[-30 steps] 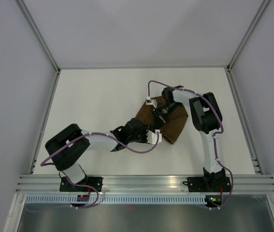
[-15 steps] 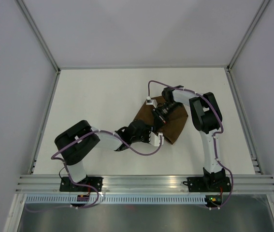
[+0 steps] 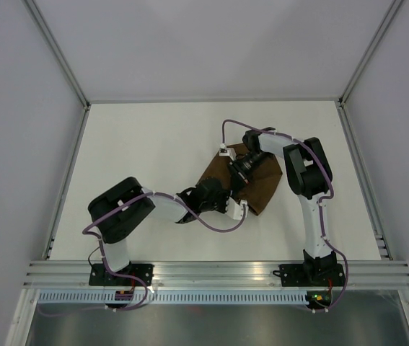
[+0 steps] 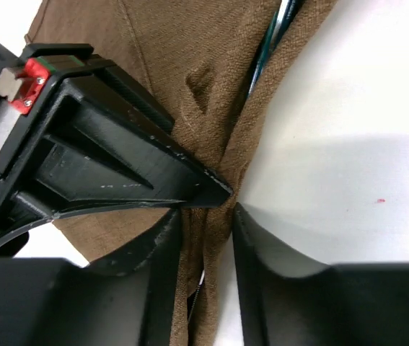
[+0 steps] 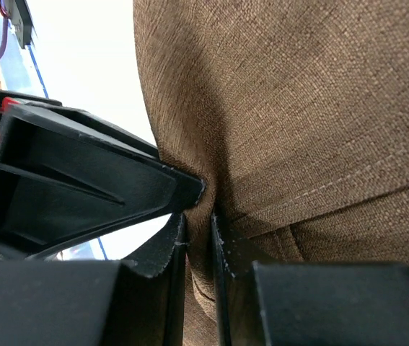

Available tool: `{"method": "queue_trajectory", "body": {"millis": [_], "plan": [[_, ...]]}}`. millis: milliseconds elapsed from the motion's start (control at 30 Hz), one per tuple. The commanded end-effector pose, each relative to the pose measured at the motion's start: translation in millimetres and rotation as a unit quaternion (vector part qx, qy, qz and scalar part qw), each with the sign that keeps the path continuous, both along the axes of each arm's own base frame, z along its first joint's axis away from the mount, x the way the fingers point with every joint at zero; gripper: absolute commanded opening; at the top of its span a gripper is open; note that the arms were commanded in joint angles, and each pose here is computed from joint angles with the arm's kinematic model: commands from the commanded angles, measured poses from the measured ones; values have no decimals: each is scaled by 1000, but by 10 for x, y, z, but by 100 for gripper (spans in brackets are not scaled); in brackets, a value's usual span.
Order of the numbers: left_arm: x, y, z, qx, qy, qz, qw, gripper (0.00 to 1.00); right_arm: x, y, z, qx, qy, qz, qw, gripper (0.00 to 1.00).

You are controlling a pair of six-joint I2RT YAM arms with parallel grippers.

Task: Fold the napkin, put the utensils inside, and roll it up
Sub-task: Roll the napkin at the center of the board.

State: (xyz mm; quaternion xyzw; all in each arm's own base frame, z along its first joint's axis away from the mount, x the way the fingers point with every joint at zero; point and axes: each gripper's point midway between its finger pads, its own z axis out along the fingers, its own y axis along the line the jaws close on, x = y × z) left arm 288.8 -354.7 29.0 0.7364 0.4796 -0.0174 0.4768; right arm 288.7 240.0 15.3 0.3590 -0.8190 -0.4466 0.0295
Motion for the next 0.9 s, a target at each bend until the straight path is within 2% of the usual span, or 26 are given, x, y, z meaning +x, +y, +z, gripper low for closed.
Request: {"method": "queue_trajectory", "body": {"millis": [0, 267, 400, 500, 567, 667, 867], "plan": [[14, -74, -36, 30, -5, -26, 999, 34, 73, -235, -426, -57, -40, 33, 997, 0], [23, -76, -71, 73, 28, -21, 997, 3, 134, -230, -390, -57, -53, 31, 996, 1], [1, -89, -58, 73, 54, -2, 996, 2, 212, -230, -306, -62, -72, 22, 995, 1], [-5, -88, -33, 76, 77, 17, 994, 2, 281, -252, -248, -68, -94, 16, 993, 13], [24, -131, 28, 66, 91, 35, 993, 2, 364, -272, -146, -70, -116, 3, 991, 28], [-5, -114, 17, 77, 116, 50, 989, 2, 488, -295, 34, -63, -140, -19, 988, 40], [-47, -120, 76, 80, 148, 70, 983, 2, 723, -420, 349, -49, -174, -60, 982, 52]]}}
